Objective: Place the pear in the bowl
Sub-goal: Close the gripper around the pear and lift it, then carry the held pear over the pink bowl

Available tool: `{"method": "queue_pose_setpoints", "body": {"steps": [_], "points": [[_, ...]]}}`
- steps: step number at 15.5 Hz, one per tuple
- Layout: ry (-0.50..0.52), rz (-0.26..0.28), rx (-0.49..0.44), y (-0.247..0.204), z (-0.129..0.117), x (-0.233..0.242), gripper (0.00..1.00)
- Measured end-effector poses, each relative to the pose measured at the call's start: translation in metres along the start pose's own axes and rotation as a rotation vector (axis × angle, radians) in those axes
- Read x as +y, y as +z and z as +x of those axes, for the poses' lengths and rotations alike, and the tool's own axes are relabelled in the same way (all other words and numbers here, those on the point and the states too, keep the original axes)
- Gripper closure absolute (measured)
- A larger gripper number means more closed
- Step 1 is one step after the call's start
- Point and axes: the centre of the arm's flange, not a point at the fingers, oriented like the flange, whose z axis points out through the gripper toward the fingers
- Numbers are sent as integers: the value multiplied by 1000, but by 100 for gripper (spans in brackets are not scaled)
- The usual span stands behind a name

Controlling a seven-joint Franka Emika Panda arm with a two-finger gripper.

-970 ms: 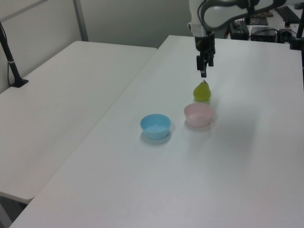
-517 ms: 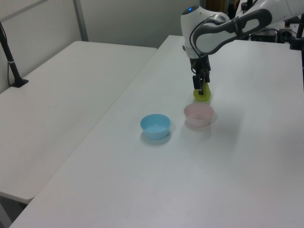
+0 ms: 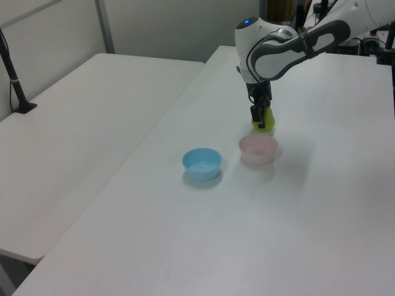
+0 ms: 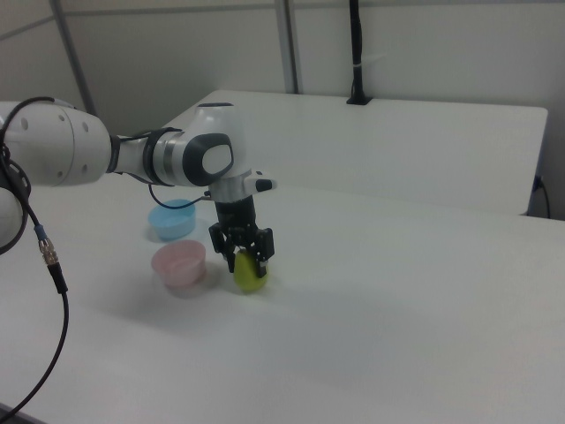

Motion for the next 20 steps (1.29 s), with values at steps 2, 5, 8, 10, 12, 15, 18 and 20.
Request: {"method": "queue_pose_setpoints", "body": {"steps": [2,5,8,10,12,15,18,20], "points": [[0,-1,6,-3,0,0,33],[4,1,26,-14,1,3,33],[16,13,94,-56,-5,13,33],[28,31,140,-103,-20,22,33],[35,52,160,-141,-36,29,33],[29,64,169,-159,-45,25,33],[-6,73,148,-159,-46,-13,33],[-51,77,115,-160,-51,-59,33]]}}
